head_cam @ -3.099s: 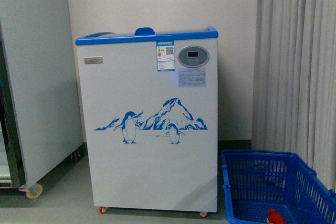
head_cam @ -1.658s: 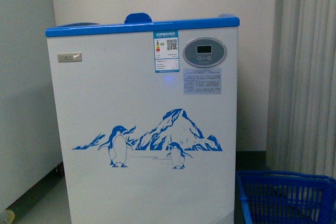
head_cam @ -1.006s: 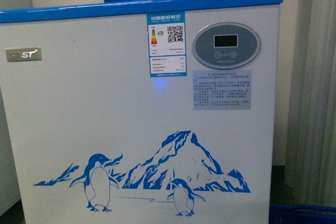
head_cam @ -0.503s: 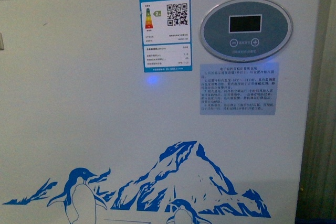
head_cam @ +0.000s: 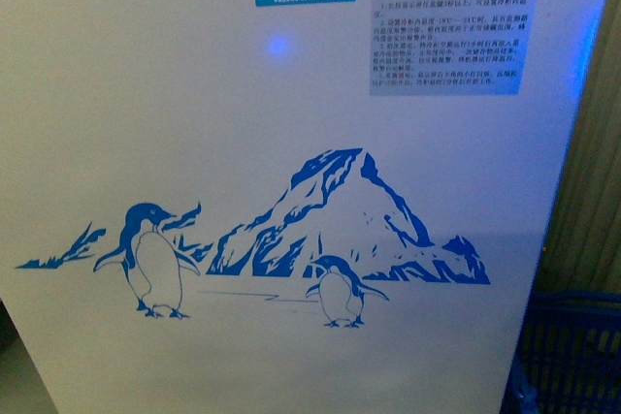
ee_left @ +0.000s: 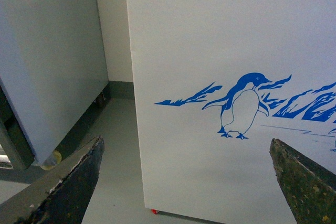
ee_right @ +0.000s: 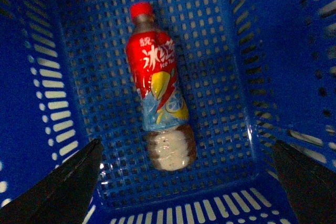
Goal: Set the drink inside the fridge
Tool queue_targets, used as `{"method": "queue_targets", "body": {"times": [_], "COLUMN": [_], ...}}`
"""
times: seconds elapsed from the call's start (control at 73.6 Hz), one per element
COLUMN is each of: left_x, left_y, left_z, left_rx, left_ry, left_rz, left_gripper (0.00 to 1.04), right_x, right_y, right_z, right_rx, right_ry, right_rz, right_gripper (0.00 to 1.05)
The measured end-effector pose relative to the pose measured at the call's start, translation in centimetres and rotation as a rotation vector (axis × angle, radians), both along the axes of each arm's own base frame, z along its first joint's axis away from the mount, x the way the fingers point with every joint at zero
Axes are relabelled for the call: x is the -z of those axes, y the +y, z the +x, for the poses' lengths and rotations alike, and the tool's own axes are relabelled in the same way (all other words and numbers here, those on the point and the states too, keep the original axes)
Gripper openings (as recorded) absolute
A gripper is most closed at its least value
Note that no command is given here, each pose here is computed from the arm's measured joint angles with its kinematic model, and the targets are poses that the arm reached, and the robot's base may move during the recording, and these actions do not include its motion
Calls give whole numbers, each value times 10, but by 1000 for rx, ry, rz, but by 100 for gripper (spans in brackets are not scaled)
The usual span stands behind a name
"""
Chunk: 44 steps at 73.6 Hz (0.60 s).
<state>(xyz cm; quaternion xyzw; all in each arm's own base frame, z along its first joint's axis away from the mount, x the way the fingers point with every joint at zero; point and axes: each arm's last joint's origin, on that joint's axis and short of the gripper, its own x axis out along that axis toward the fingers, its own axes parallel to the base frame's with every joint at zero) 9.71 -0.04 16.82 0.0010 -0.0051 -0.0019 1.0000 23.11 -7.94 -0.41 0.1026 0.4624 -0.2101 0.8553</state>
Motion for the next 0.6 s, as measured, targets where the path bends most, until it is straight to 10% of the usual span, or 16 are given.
{"method": "queue_targets", "body": {"times": [0.598], "left_x": [0], "left_y": [0], "left_z": [0], "left_rx": [0], "left_ry": [0], "left_rz": [0], "left_gripper": [97], "right_x": [130], "right_y": [-8], "right_z": [42], "right_rx": [-44], "right_ry": [168], "right_rz": [113], "right_gripper": [97]}}
